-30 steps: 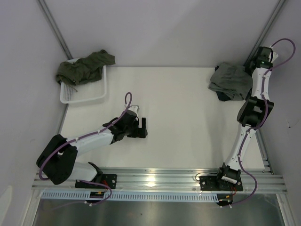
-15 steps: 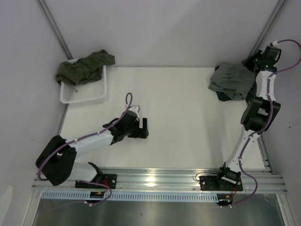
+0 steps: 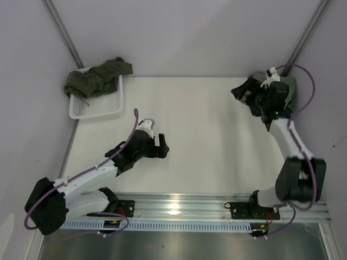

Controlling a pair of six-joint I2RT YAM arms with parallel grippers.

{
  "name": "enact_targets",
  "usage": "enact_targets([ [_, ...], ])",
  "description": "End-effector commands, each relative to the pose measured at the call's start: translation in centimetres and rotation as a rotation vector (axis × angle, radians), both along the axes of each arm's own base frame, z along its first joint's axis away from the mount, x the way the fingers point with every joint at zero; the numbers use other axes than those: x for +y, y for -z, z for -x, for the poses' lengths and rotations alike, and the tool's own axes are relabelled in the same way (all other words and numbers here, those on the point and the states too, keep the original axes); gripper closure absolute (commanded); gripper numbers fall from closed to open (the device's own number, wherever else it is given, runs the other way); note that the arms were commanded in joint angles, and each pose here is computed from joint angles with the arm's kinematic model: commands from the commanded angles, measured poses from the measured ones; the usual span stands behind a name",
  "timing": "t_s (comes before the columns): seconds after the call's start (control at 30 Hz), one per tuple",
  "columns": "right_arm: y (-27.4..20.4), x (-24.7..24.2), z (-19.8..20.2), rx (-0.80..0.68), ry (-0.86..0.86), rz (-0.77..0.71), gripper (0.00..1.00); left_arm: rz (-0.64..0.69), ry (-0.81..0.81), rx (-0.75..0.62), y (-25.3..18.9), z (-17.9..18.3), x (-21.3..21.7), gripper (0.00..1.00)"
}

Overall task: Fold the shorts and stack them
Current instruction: Neatly place the folded shorts to the corner

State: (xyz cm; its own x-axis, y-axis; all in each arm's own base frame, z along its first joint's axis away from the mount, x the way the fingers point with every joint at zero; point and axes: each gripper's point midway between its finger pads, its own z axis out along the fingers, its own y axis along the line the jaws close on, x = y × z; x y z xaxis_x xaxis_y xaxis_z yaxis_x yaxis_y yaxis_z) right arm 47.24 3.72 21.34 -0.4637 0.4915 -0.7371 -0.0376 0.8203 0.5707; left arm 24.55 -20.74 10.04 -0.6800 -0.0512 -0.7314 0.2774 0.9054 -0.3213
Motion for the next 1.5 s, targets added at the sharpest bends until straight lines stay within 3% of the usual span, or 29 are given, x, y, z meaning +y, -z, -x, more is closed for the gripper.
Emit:
enact_targets([
  [0.0,-7.1,1.2,4.5,-0.283,0.009,0.137,0.00,0.003,-0.044,-0.110,-2.0,-0.5,1.3,0.01],
  [0.1,-7.2,3.3,8.8,-0.315,-0.022,0.151,0.00,0.018,-0.074,-0.169,-2.9,-0.2,2.5,0.01],
  [0.13,-4.8,3.6,10.1,-0.273,-0.032,0.150,0.01,0.006,-0.080,-0.165,-2.0,0.3,3.2,0.01],
  [0.33,-2.6,5.3,17.3,-0.323,-0.064,0.114,0.00,0.039,-0.113,-0.256,-2.7,1.6,5.3,0.01],
  [0.5,0.9,5.6,20.5,-0.305,-0.074,0.121,0.01,0.069,-0.128,-0.331,-3.3,2.9,7.1,0.01],
  [0.73,5.0,5.6,22.1,-0.298,-0.064,0.076,0.01,0.165,-0.110,-0.411,-3.7,3.7,7.1,0.01],
  [1.47,5.8,5.0,22.0,-0.270,-0.007,0.075,0.01,0.147,-0.142,-0.393,-3.2,3.4,7.4,0.01],
])
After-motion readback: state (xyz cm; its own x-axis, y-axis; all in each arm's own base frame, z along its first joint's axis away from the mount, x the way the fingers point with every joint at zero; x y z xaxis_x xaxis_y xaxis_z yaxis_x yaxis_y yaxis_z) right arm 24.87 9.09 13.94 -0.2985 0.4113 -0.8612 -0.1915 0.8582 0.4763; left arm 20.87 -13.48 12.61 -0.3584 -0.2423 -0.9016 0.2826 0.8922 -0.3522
